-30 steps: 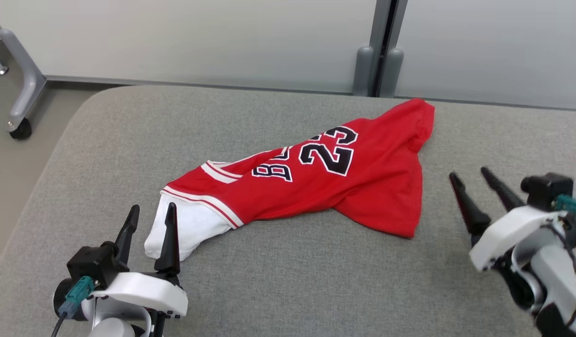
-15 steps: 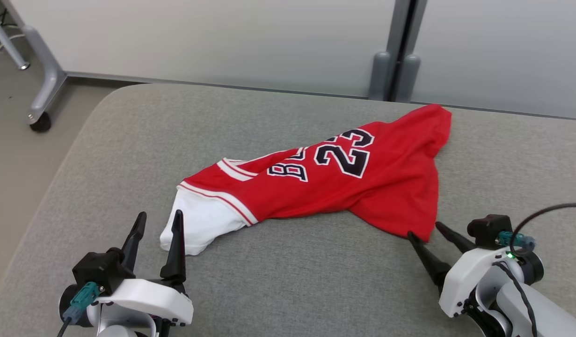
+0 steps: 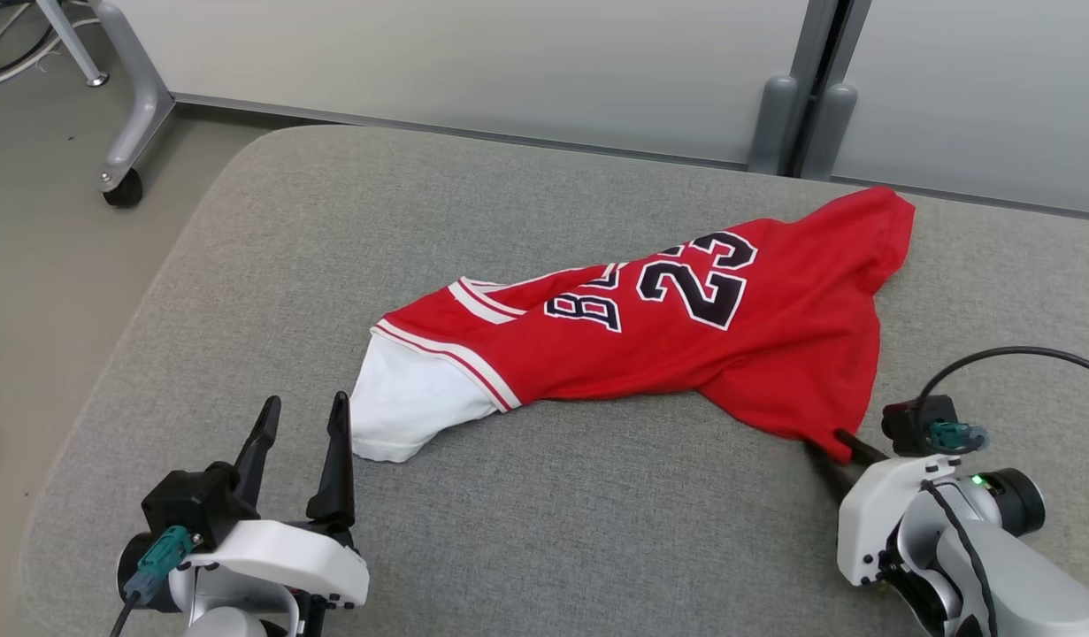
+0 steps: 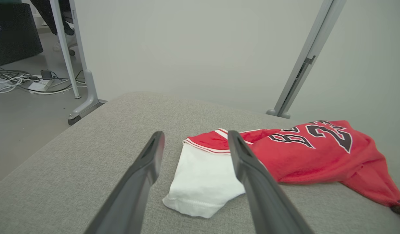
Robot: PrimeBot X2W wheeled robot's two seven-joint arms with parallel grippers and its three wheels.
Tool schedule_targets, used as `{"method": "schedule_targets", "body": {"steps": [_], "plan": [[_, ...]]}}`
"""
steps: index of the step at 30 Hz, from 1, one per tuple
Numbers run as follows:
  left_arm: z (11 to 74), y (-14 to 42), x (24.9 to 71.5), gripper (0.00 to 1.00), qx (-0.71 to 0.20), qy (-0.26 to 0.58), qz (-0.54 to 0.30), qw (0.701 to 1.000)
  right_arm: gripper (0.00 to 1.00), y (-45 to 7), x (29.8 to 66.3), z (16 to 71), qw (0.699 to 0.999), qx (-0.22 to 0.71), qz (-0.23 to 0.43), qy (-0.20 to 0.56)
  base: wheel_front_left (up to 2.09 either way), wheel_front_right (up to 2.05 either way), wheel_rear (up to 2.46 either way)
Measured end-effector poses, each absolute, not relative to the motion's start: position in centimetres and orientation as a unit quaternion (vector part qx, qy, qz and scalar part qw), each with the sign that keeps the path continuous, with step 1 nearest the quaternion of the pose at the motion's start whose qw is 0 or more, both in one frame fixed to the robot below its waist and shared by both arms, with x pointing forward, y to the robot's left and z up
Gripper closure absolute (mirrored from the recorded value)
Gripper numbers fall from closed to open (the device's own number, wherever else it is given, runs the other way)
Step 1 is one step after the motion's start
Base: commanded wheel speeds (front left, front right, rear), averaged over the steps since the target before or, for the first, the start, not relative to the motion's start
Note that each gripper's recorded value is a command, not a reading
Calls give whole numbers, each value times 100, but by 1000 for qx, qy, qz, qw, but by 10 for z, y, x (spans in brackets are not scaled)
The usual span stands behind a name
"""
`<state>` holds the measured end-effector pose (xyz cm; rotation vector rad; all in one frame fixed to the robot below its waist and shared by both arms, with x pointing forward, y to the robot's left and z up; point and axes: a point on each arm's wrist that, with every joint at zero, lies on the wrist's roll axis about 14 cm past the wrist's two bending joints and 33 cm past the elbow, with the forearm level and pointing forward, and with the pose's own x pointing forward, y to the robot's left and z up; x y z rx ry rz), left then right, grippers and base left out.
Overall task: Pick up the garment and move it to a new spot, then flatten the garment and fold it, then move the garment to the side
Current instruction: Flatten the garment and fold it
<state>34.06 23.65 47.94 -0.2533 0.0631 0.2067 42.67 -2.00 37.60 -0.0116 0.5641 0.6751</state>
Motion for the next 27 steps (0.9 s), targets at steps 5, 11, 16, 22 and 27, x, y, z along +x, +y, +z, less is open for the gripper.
{"method": "schedule_targets", "body": {"steps": [5, 11, 16, 22, 27], "plan": [[481, 235, 343, 0, -125, 28, 97, 987, 100, -24, 430, 382, 909, -18, 325, 259, 0, 0, 0], [486, 227, 348, 0, -128, 21, 84, 988, 100, -27, 432, 411, 919, 7, 325, 224, 0, 0, 0], [486, 218, 353, 0, -130, 22, 70, 989, 100, -47, 427, 438, 919, 9, 330, 214, 0, 0, 0], [489, 200, 361, 0, -132, 20, 43, 990, 100, -83, 410, 464, 915, 5, 332, 229, 0, 0, 0], [490, 190, 368, 0, -132, 21, 26, 991, 100, -114, 385, 467, 902, 5, 328, 282, 0, 0, 0]]}}
